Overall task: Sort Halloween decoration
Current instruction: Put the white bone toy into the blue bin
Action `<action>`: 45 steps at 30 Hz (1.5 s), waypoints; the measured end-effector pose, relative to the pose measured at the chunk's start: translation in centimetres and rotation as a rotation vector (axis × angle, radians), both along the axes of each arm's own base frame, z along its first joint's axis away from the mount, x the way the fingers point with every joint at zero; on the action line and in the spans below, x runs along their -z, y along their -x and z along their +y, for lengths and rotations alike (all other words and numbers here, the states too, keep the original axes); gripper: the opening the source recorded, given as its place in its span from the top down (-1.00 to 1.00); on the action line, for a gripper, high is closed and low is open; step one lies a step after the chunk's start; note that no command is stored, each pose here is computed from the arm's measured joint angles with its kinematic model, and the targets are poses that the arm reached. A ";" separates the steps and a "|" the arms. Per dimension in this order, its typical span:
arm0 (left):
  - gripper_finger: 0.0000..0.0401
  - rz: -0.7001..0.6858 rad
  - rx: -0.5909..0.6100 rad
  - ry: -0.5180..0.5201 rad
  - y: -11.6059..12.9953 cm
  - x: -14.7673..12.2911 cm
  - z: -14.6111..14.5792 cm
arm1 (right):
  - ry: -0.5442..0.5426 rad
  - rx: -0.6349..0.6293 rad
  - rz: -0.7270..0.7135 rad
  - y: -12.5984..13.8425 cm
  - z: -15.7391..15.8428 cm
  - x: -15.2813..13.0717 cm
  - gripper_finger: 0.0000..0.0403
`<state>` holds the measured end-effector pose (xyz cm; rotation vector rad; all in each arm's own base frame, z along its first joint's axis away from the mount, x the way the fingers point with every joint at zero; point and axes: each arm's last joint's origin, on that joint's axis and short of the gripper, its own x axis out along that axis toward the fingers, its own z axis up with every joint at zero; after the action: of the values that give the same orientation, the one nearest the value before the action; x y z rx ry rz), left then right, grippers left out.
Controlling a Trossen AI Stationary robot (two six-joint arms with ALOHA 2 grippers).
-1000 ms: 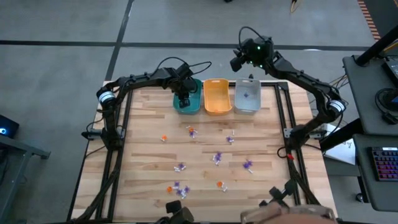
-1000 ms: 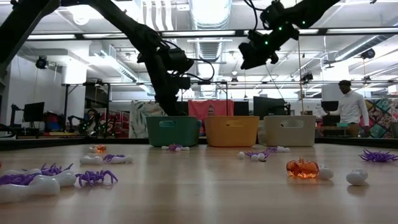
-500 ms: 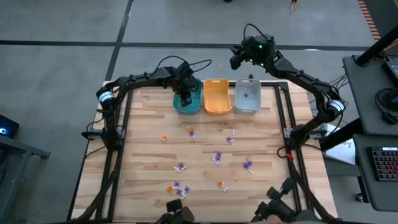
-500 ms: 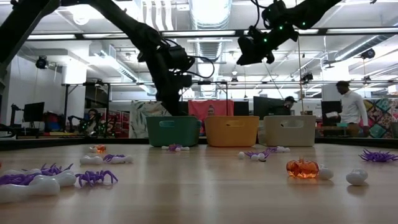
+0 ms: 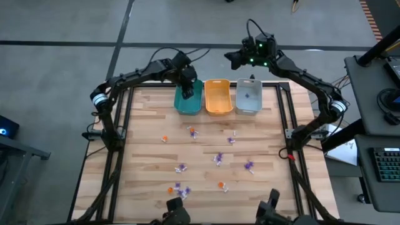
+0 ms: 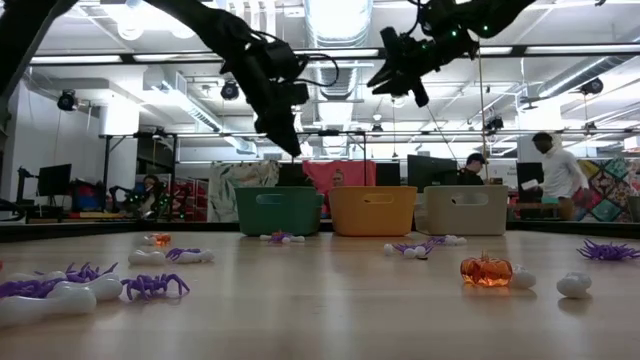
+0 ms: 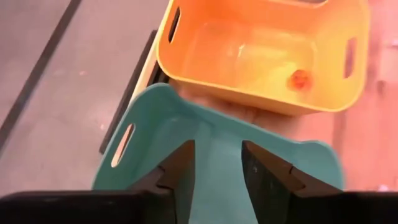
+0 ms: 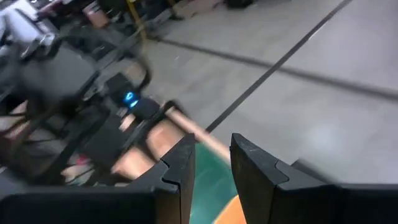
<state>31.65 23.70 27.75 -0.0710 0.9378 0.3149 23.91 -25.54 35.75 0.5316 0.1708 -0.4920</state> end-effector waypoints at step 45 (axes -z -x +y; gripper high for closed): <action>0.61 -0.531 -0.200 0.200 11.2 -2.3 -9.3 | -0.827 0.092 1.130 -8.6 17.6 16.0 0.55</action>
<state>20.48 14.38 30.01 -0.4148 0.4317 0.3626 32.52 -7.91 19.71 1.0167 1.4816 -0.7698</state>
